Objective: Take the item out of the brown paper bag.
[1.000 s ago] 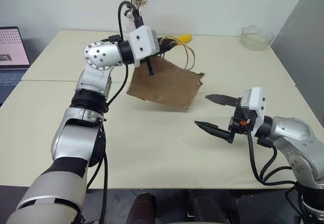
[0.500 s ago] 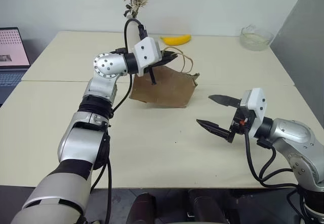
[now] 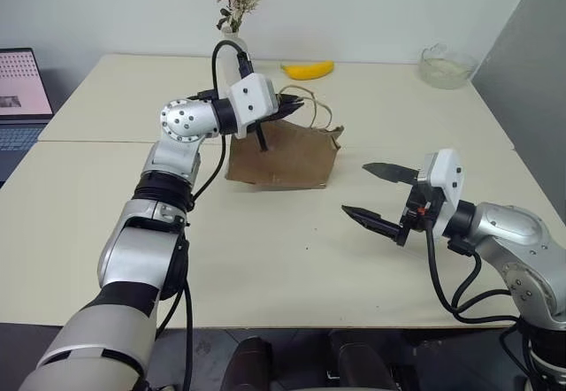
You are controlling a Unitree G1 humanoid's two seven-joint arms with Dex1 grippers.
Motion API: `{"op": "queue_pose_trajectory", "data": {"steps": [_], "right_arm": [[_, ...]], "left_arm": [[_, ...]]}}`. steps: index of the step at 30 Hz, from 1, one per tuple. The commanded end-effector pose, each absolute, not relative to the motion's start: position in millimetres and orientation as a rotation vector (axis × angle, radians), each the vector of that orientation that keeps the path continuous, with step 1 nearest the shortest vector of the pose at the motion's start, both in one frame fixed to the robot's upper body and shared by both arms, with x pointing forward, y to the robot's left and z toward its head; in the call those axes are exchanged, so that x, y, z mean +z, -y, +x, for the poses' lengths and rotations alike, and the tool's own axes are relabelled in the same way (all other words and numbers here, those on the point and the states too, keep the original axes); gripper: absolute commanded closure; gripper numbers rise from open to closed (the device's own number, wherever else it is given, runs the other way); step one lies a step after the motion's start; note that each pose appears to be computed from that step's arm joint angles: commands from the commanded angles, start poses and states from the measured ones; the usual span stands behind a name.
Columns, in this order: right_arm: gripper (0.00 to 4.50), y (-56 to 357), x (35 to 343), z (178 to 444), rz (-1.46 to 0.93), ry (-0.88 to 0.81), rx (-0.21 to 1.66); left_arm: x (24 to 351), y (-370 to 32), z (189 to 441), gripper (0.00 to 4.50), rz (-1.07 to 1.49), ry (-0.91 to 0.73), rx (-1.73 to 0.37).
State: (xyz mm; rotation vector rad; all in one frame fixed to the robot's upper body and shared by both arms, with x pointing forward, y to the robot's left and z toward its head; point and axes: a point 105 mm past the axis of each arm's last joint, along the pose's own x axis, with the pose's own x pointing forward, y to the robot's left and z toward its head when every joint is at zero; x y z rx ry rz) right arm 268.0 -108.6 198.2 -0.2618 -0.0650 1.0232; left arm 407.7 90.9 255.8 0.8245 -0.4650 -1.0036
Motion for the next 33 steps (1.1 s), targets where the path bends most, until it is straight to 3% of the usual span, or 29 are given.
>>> {"op": "queue_pose_trajectory", "data": {"steps": [1, 9, 18, 27, 32, 33], "right_arm": [[0.00, 102.3, 206.9, 262.9, -0.268, 0.101, 1.052], [0.00, 99.9, 202.0, 265.6, -0.276, 0.074, 1.054], [0.00, 96.1, 197.9, 272.1, -0.275, 0.050, 1.069], [0.00, 92.9, 200.8, 279.4, -0.289, 0.052, 1.093], [0.00, 91.8, 211.1, 294.4, -0.294, 0.077, 1.082], [0.18, 90.8, 213.8, 300.0, -0.296, 0.086, 1.074]], "left_arm": [[264.3, -99.6, 407.4, 3.25, 0.837, 0.482, -0.975], [264.7, -112.6, 399.6, 0.71, 0.784, 0.452, -0.978], [258.9, -139.0, 349.8, 0.71, 0.557, 0.312, -0.946], [255.4, -157.5, 320.8, 0.71, 0.425, 0.262, -0.778], [238.8, -163.1, 273.3, 0.71, 0.276, 0.225, -0.631], [233.8, -163.0, 263.8, 0.68, 0.243, 0.214, -0.607]]}}
